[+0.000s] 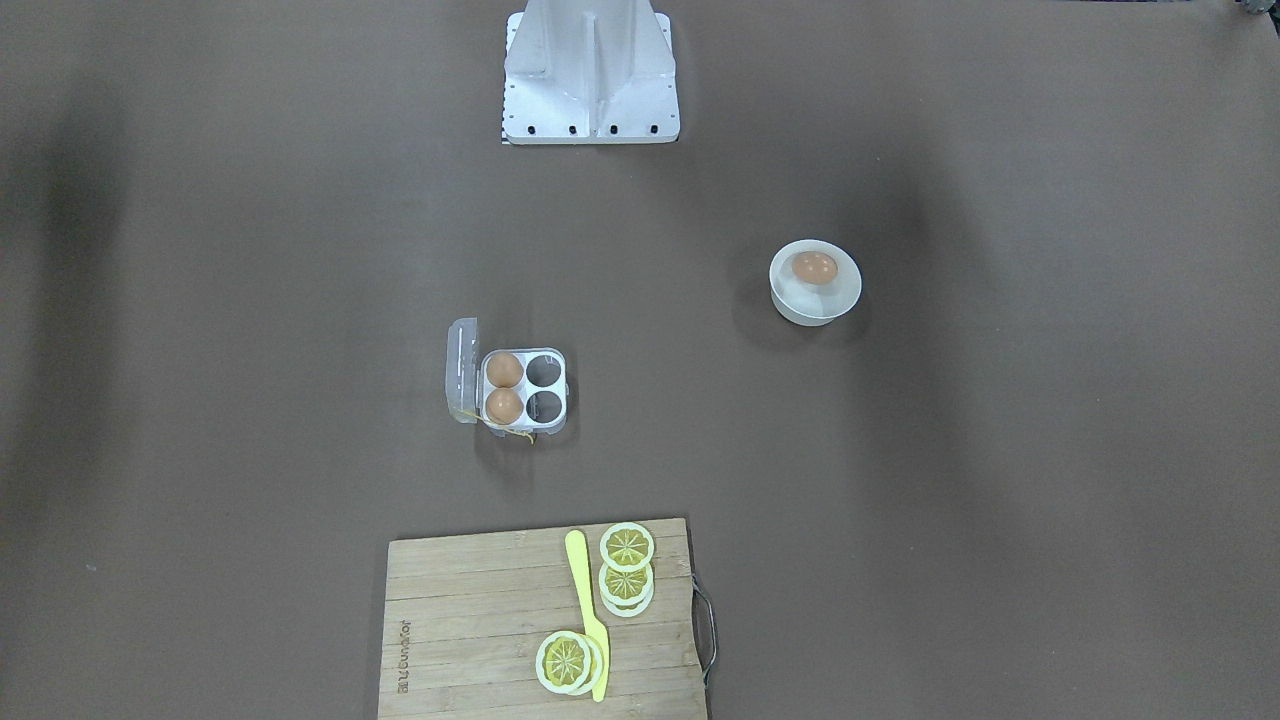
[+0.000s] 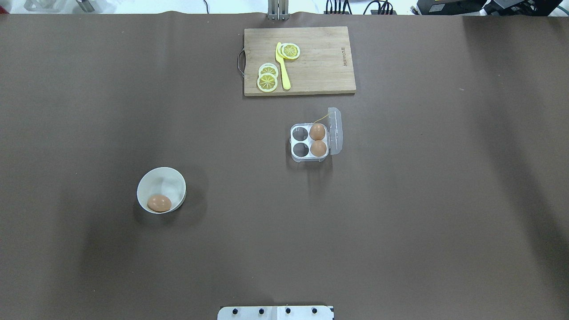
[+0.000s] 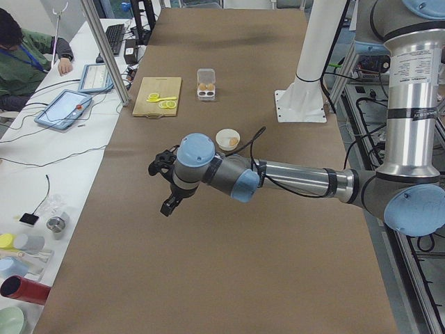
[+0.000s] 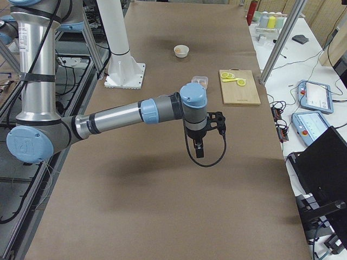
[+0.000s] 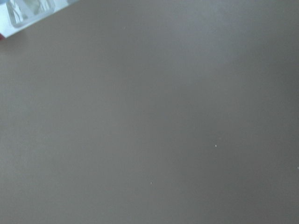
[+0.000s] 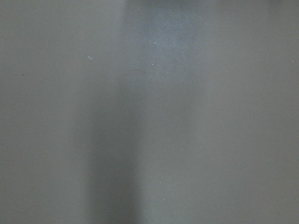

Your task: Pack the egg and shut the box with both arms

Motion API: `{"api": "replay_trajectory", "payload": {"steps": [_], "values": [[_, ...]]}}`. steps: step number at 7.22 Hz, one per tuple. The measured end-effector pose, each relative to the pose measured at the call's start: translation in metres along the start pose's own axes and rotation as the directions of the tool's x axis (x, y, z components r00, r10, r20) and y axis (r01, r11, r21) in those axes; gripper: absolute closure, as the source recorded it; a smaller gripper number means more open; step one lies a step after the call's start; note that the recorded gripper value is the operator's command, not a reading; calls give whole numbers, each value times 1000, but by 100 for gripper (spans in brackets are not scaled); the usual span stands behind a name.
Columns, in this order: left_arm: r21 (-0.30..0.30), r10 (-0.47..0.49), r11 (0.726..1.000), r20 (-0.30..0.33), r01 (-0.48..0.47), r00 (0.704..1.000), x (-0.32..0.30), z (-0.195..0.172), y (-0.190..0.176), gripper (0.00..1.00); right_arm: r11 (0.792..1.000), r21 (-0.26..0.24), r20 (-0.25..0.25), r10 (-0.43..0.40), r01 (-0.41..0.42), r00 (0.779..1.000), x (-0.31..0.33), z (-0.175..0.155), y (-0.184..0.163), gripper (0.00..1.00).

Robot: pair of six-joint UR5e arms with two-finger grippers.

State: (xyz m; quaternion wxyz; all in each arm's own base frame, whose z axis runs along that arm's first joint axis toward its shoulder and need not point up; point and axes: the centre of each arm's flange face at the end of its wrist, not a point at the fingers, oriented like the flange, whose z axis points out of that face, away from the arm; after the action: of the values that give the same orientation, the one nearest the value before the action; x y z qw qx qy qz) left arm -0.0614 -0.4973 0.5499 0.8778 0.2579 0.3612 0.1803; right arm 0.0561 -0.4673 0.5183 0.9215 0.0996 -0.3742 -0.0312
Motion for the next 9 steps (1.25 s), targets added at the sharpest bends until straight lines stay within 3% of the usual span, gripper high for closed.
{"api": "replay_trajectory", "payload": {"steps": [3,5,7,9], "values": [[65,95,993,-11,-94,995,27,-4,-41,2,995,58,20,-86,85,996,-29,4,-12,0],[74,194,979,-78,-189,978,79,24,-74,2,987,73,61,-149,145,987,-77,27,-22,0],[127,369,927,-162,-352,915,157,62,-108,2,980,87,103,-187,179,977,-119,45,-26,0],[176,499,866,-239,-468,833,226,99,-112,2,977,97,127,-200,189,972,-137,52,-25,0]]}}
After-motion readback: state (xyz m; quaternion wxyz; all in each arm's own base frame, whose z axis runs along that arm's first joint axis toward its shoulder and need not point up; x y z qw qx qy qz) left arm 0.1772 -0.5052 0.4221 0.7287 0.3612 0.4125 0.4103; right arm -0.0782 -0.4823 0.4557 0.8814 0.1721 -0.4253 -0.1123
